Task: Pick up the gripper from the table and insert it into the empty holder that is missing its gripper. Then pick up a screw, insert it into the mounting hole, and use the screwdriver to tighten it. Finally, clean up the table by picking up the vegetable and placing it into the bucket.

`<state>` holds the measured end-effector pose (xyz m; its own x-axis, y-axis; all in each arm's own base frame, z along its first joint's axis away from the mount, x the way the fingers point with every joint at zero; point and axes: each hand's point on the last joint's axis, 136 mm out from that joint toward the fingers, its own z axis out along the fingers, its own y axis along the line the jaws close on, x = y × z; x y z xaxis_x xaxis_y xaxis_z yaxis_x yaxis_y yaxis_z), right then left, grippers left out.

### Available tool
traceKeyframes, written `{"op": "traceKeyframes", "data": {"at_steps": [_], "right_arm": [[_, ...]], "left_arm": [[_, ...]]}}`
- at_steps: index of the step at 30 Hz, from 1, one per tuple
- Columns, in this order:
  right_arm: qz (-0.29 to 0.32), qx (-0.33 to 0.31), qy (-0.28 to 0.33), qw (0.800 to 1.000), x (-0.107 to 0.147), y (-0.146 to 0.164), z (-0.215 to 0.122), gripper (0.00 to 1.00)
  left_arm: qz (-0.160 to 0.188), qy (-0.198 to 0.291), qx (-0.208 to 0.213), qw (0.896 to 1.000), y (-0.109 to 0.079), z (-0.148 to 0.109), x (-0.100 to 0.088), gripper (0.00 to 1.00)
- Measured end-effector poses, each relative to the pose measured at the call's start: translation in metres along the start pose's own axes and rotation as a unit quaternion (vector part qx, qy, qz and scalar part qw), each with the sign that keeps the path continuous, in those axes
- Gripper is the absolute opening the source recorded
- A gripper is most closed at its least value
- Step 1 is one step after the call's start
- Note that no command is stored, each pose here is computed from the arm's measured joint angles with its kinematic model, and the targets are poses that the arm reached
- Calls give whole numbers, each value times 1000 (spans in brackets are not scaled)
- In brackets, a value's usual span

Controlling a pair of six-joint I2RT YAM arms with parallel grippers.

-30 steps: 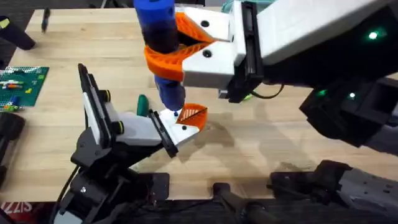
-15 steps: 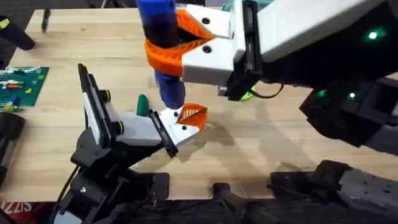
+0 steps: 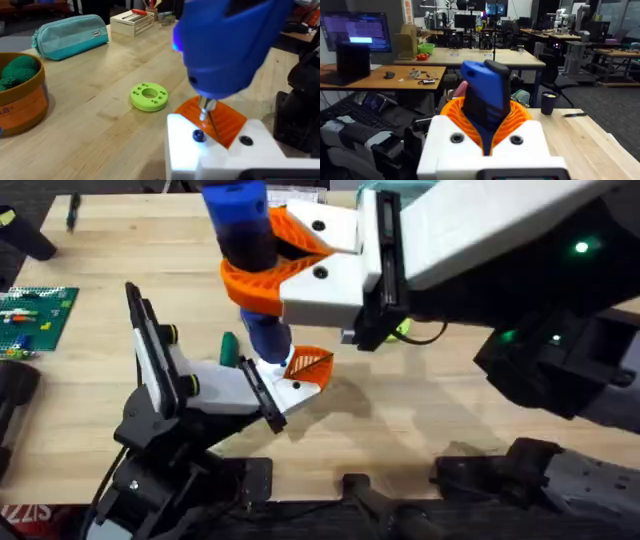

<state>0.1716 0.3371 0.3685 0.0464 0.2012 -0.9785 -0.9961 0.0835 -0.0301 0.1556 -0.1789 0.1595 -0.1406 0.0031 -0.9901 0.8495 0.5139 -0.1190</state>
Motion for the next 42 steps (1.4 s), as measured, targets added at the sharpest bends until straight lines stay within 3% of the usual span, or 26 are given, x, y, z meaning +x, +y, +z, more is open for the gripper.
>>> {"op": "traceKeyframes", "data": {"at_steps": [42], "right_arm": [[-3, 2, 17, 1000, 10, -2, 1, 55]], "left_arm": [[0, 0, 0, 1000, 0, 0, 0, 16]]}}
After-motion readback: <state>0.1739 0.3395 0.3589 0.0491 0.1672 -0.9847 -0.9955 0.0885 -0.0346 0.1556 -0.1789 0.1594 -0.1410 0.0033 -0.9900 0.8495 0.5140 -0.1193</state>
